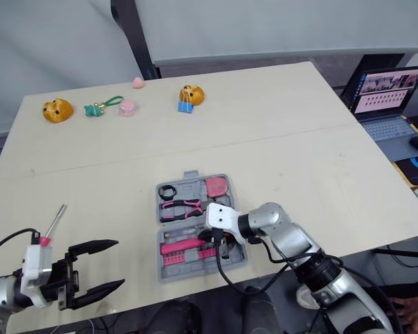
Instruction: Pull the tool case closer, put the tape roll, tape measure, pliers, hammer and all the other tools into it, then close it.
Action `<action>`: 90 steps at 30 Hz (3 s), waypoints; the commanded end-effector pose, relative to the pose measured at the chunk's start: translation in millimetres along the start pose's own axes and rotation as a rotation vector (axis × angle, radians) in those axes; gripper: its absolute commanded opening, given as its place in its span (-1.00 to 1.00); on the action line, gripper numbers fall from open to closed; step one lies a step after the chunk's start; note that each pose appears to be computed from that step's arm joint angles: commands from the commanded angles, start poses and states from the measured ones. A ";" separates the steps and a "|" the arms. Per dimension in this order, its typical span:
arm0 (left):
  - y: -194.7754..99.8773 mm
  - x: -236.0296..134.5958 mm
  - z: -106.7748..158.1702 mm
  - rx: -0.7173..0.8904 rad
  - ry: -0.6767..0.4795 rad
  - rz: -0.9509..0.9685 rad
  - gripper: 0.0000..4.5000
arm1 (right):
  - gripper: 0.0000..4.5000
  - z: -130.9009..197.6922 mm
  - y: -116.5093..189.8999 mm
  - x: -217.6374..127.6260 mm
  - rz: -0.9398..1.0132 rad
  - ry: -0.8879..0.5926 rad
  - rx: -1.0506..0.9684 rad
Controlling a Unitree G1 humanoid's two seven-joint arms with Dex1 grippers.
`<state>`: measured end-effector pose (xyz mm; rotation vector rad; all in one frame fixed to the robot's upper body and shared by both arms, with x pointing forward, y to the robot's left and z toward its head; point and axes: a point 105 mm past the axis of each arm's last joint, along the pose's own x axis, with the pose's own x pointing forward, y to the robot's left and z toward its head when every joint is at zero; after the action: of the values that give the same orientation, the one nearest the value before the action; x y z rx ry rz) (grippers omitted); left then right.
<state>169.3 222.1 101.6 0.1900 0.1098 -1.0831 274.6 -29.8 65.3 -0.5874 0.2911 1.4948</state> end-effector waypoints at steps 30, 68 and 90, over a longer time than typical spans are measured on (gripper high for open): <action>1.0 6.7 7.3 0.036 -0.024 -0.015 1.00 | -0.99 8.9 -0.3 -5.8 -0.058 -0.130 0.107; -2.7 9.4 6.0 0.034 -0.028 -0.017 1.00 | -0.99 0.3 7.0 2.3 -0.008 -0.102 0.121; -4.6 11.3 4.5 0.027 -0.031 -0.020 1.00 | -0.99 1.5 7.2 2.4 -0.008 -0.115 0.142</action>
<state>172.0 211.1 101.4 0.1819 0.0856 -1.1035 269.6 -28.0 61.6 -0.3899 0.3191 1.4682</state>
